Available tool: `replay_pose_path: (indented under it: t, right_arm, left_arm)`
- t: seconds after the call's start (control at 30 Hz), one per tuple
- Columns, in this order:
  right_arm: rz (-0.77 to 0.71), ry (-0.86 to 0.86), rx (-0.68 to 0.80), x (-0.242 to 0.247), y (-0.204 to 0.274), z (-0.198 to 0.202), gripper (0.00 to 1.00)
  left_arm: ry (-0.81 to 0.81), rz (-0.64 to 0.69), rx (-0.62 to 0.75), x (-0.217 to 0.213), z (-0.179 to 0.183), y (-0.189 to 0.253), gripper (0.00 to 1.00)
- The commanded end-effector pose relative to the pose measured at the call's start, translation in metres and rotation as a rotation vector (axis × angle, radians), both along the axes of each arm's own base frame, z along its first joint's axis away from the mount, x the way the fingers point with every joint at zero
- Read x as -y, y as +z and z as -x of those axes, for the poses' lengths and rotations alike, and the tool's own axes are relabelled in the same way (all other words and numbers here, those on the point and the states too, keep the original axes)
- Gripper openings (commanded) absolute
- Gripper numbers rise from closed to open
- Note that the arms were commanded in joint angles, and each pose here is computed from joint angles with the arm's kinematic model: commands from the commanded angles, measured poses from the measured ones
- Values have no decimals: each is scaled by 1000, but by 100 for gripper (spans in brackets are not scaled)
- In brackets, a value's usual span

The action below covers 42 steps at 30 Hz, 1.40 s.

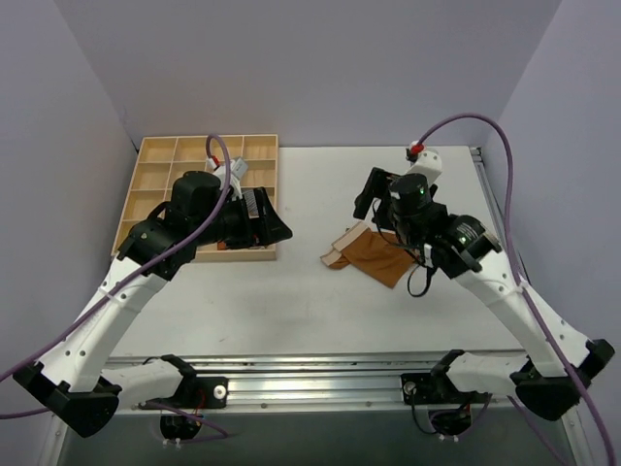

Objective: Roll the underwear
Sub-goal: Flatten the underwear

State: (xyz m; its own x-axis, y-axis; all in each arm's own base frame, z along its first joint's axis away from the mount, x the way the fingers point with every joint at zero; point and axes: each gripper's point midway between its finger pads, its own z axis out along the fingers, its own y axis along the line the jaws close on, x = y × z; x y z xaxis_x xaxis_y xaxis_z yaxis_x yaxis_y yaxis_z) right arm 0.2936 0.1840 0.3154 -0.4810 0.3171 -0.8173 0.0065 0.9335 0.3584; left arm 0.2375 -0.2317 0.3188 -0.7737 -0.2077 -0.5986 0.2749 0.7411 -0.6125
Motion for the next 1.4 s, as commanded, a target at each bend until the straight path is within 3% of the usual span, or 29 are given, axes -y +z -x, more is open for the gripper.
replay_pose_path:
  t: [0.0,0.03,0.33,0.93,1.37]
  right_arm:
    - [156,24,-126,16,-65,-45,69]
    - [203,51,-178,9,-90,-54,62]
    - [342,329,-369,-44,-215,-88,39]
    - [495,431,-496,-44,-298,-89,40]
    - [518,449,-521,-40,-310,-77,48]
  left_arm:
    - [25,10,50,1,-16,3,94]
    - [24,6,37,2,-16,-3,94]
    - [32,-6,-2,-8,-5,-17,94]
    - [66,-21,-53,-15,-4,-33,94]
    - [64,-33,-62,-9,-18,-36,95]
